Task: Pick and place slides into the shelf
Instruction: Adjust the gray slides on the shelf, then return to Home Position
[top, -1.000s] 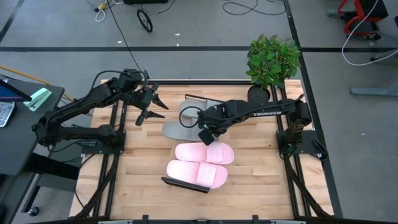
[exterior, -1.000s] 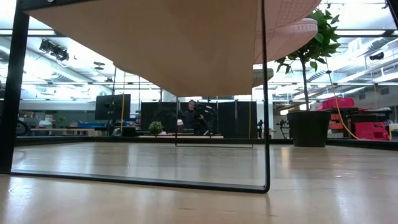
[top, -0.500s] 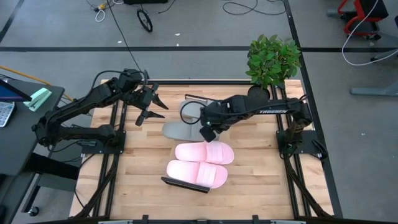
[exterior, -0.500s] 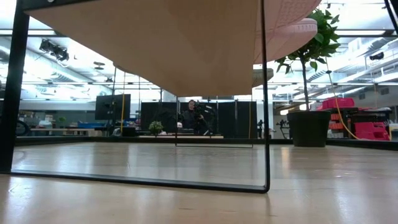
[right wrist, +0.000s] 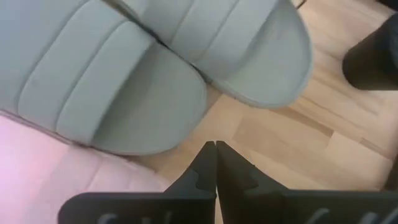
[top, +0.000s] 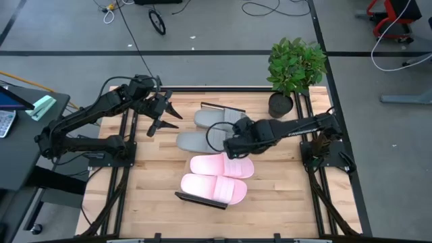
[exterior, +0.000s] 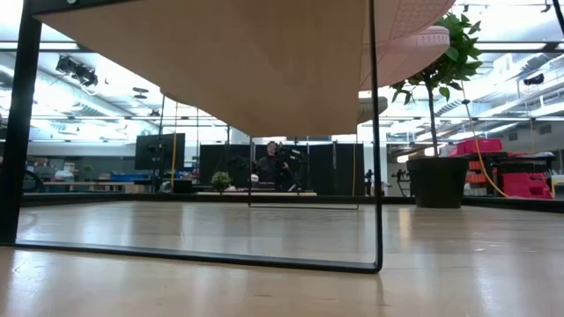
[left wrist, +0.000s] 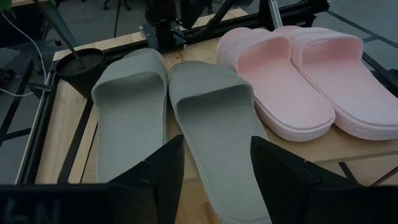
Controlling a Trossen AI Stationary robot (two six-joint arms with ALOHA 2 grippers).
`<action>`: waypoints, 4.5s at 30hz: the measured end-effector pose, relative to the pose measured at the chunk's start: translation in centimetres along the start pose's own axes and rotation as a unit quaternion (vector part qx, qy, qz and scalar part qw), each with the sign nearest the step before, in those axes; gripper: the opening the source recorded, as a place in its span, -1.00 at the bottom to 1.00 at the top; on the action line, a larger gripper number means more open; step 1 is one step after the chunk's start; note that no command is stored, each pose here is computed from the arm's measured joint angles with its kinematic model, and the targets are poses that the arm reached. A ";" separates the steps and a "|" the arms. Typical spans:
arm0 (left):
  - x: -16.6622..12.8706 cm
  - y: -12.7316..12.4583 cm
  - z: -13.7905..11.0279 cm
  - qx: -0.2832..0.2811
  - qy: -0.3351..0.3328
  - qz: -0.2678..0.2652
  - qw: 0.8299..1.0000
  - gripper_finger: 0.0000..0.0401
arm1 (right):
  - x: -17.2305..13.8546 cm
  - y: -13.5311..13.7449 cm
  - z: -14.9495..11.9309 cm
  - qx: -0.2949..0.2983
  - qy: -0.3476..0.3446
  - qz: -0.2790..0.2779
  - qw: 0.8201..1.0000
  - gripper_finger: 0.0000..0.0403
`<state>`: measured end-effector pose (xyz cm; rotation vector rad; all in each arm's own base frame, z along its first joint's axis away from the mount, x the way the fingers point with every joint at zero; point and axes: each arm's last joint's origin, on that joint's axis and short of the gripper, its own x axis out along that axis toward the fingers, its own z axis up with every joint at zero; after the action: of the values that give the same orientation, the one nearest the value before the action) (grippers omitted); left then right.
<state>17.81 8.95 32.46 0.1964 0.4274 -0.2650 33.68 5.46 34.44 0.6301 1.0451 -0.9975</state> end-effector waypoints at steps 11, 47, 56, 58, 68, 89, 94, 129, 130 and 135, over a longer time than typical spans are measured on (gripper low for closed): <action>0.0 0.0 0.0 0.004 0.001 -0.001 1.000 -0.06 | 2.7 -0.4 -4.3 0.124 -0.051 -0.065 0.989 -0.99; 0.0 0.1 0.1 0.000 -0.004 0.002 1.000 -0.05 | 11.1 -11.9 -5.6 0.327 -0.045 0.446 0.832 -0.39; 0.0 0.1 0.1 -0.001 -0.004 0.002 1.000 -0.05 | 12.4 -10.6 -5.0 0.315 -0.021 0.465 0.827 -0.10; 0.0 0.1 0.1 0.000 -0.004 0.002 1.000 -0.05 | 12.4 -10.4 -4.9 0.315 -0.021 0.469 0.825 -0.10; 0.0 0.1 0.1 0.000 -0.003 0.002 1.000 -0.05 | 12.4 -10.5 -4.9 0.319 -0.033 0.465 0.825 -0.76; 0.0 0.1 0.1 0.002 -0.003 0.002 1.000 -0.06 | 10.4 -10.7 -5.3 0.289 -0.031 0.418 0.861 -0.99; 0.0 0.1 0.1 0.002 -0.003 0.002 1.000 -0.06 | 10.8 -10.4 -5.5 0.282 -0.023 0.406 0.869 -0.99; 0.1 -0.5 -0.1 -0.037 -0.009 -0.049 0.998 -0.46 | 5.5 -12.9 -8.2 0.075 -0.133 0.466 0.871 -0.95; 0.1 -0.5 -0.1 -0.042 -0.009 -0.050 0.998 -0.50 | 5.4 -13.0 -8.2 0.060 -0.142 0.467 0.871 -0.94; 0.5 -0.9 0.1 -0.059 -0.007 -0.057 0.997 -0.77 | 5.3 -13.7 -8.5 0.000 -0.189 0.434 0.881 -0.97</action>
<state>18.02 7.99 32.24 0.0535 0.4396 -0.3526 18.72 4.50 26.56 0.7623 0.3263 -0.2954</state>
